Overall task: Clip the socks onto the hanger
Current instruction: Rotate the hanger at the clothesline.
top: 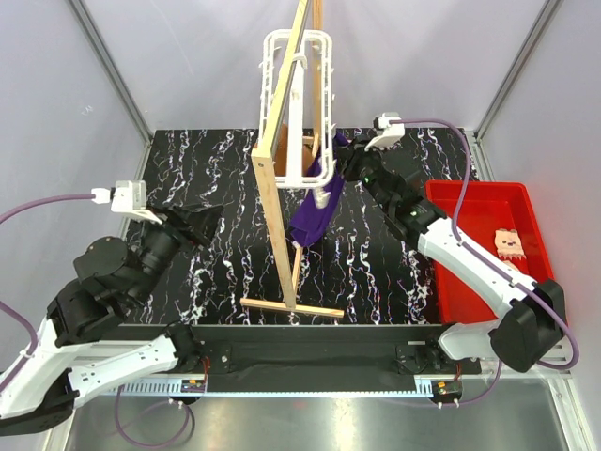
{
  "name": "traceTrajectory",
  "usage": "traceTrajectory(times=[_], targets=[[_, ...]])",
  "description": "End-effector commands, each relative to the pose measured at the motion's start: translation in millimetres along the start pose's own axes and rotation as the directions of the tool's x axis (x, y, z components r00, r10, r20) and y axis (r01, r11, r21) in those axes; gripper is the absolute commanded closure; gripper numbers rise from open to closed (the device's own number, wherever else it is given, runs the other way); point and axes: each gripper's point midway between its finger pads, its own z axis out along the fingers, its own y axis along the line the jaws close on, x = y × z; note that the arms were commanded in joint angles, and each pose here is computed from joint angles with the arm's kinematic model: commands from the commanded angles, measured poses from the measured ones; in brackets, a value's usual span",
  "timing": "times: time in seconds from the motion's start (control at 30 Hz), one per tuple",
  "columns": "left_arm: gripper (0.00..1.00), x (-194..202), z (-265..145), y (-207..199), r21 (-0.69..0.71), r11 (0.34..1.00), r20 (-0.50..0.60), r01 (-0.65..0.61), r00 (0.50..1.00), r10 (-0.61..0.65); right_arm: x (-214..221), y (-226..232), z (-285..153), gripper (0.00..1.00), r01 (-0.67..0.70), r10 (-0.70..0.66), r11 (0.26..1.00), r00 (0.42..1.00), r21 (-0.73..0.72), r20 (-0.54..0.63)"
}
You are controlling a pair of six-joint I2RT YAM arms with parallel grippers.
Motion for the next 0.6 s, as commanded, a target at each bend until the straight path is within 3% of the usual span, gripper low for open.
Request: traceTrajectory(times=[0.0,0.57], targets=[[0.39,1.1,9.1,-20.5,0.066,0.997,-0.009,0.025,1.0,-0.024,-19.6,15.1,1.9,0.64,0.021,-0.021,0.997,1.0,-0.071,0.003],[0.37,1.2,25.3,-39.6,0.099,0.995,-0.021,0.004,1.0,-0.002,-3.3,37.8,-24.0,0.58,-0.031,0.01,0.978,0.994,-0.205,-0.105]])
